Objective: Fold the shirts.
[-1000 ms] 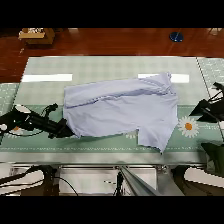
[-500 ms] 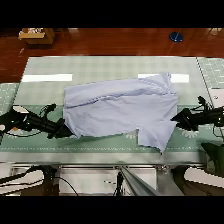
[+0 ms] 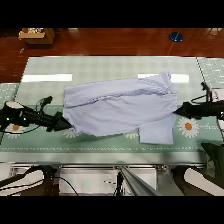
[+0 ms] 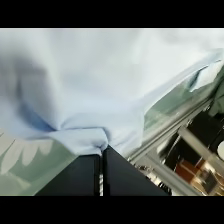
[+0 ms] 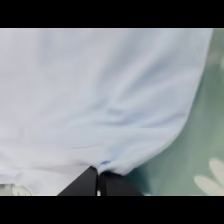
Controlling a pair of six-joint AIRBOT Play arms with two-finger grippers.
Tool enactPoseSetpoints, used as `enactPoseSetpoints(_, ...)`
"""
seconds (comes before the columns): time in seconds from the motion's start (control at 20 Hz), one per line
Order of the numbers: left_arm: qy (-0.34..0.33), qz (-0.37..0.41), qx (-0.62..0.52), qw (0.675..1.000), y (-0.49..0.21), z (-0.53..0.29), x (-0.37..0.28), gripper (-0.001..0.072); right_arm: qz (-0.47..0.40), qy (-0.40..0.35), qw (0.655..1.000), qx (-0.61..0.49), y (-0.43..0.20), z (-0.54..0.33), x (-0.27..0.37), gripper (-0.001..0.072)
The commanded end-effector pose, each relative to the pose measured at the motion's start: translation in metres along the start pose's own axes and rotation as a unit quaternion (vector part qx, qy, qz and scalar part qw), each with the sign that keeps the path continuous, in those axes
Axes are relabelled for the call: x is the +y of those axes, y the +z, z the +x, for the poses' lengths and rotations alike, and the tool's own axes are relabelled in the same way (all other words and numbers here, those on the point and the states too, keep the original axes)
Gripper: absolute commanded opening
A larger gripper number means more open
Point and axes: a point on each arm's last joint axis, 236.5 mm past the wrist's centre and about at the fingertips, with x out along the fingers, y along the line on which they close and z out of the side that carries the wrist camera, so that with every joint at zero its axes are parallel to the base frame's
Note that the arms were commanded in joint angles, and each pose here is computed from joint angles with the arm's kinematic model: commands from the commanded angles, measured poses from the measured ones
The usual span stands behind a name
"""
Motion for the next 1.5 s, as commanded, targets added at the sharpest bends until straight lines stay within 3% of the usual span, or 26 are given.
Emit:
enactPoseSetpoints(0.0,0.002,0.077,-0.106,0.991,0.054,-0.043,-0.041,0.0024,-0.049,0.003,0.991,-0.128,0.061,-0.056,0.043,0.0028)
enactPoseSetpoints(0.2,0.024,0.098,-0.203,0.974,0.110,-0.079,-0.072,0.0024,-0.048,0.000,0.981,-0.187,0.109,-0.057,0.056,0.0027)
enactPoseSetpoints(0.4,0.033,0.102,-0.215,0.971,0.132,-0.071,-0.073,0.0025,-0.072,-0.008,0.974,-0.213,0.163,-0.011,0.083,0.0027)
enactPoseSetpoints(0.75,0.044,0.069,-0.228,0.970,0.181,-0.067,-0.041,0.0024,-0.028,-0.011,0.974,-0.224,0.236,0.051,0.073,0.0027)
enactPoseSetpoints(1.2,0.051,0.048,-0.220,0.973,0.228,-0.048,-0.010,0.0032,-0.012,-0.040,0.982,-0.183,0.229,0.090,0.039,0.0029)
enactPoseSetpoints(1.25,0.051,0.041,-0.215,0.974,0.228,-0.044,-0.003,0.0165,-0.011,-0.040,0.982,-0.183,0.228,0.090,0.039,0.0122)
enactPoseSetpoints(1.3,0.053,0.037,-0.211,0.975,0.227,-0.043,0.002,0.0501,-0.008,-0.039,0.982,-0.182,0.228,0.086,0.037,0.0416)
enactPoseSetpoints(1.35,0.056,0.038,-0.206,0.976,0.225,-0.046,0.005,0.0720,-0.011,-0.043,0.982,-0.181,0.228,0.078,0.034,0.0532)
enactPoseSetpoints(1.45,0.071,0.044,-0.185,0.979,0.215,-0.064,0.016,0.0720,-0.024,-0.077,0.979,-0.188,0.230,0.048,0.015,0.0532)
